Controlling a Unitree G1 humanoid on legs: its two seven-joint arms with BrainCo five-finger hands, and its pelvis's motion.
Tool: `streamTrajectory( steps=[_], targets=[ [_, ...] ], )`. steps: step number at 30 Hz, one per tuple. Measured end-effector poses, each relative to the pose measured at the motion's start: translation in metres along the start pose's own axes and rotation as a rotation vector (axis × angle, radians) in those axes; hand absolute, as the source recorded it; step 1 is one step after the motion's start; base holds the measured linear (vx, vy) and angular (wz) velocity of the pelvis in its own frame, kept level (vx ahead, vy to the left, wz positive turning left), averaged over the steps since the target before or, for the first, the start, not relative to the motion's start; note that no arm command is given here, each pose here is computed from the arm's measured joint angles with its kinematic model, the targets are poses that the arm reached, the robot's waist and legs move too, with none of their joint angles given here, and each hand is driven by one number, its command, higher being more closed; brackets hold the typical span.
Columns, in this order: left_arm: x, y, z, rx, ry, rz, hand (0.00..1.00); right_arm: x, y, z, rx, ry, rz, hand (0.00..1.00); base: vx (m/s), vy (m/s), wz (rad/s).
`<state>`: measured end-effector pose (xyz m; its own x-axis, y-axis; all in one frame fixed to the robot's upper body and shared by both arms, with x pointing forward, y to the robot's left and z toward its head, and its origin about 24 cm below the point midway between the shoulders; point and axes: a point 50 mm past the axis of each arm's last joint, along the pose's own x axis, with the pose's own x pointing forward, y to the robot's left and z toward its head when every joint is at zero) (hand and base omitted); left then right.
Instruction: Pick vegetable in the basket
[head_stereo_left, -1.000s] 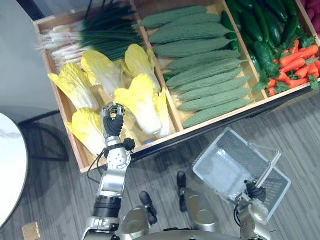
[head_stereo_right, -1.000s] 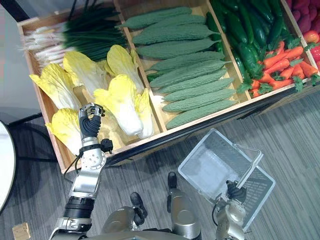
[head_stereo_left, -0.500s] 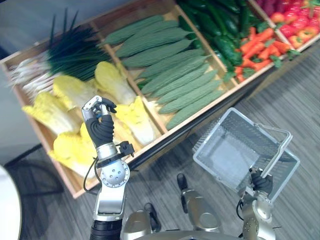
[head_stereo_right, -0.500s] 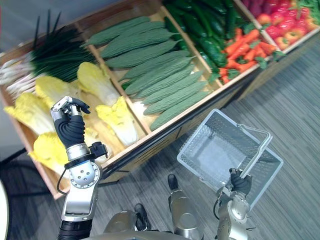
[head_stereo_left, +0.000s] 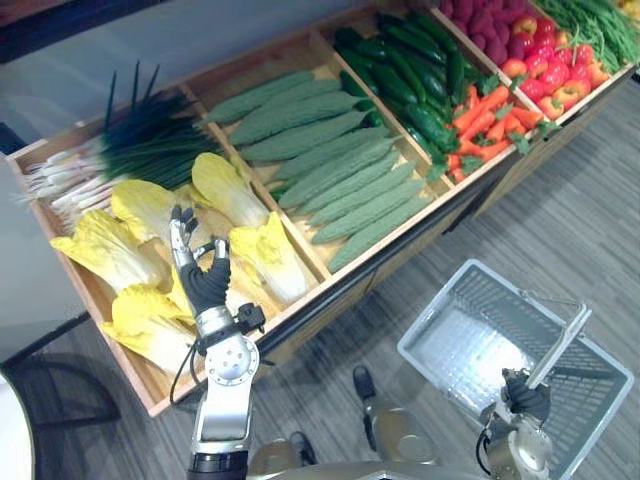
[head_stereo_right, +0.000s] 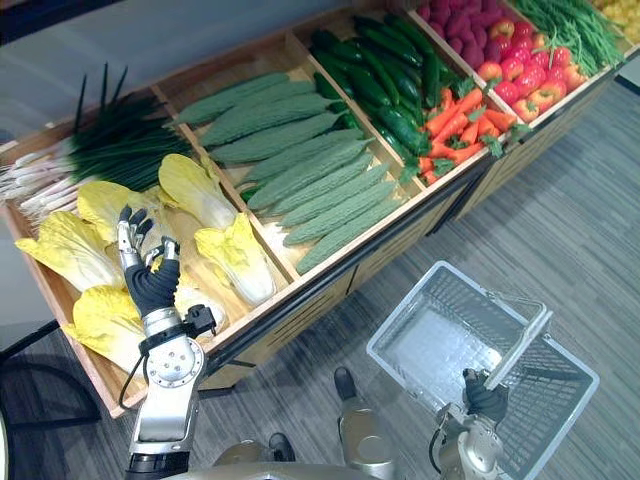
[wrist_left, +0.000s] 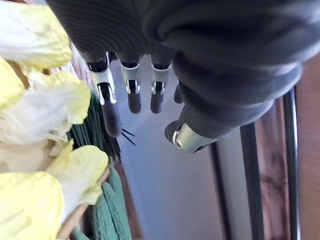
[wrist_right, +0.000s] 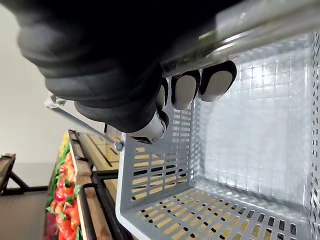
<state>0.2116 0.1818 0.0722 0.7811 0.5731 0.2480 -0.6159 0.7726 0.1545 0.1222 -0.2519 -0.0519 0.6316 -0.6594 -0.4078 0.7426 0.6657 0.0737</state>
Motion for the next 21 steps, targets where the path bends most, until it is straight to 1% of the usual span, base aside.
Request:
streamTrajectory(
  steps=[6,12,16,19,21],
  targets=[
    [-0.008,0.005,-0.036,0.108,0.166,-0.016,0.00,0.001,0.004,-0.002,-0.003,0.021,0.035,1.00,0.01,-0.039,0.40],
    [-0.011,0.006,-0.054,0.189,0.239,-0.038,0.00,0.001,0.003,-0.005,0.003,0.041,0.027,1.00,0.03,-0.044,0.33],
    [-0.005,-0.006,-0.058,0.202,0.251,-0.080,0.00,0.001,-0.002,-0.005,0.001,0.041,0.012,1.00,-0.01,-0.046,0.23],
    [0.007,-0.017,-0.052,0.226,0.196,-0.110,0.00,0.001,-0.005,-0.007,-0.006,0.051,0.005,1.00,-0.03,-0.068,0.14],
    [0.019,-0.027,-0.050,0.267,0.158,-0.135,0.00,0.002,-0.004,-0.008,-0.016,0.056,0.014,1.00,-0.04,-0.048,0.02]
  ],
)
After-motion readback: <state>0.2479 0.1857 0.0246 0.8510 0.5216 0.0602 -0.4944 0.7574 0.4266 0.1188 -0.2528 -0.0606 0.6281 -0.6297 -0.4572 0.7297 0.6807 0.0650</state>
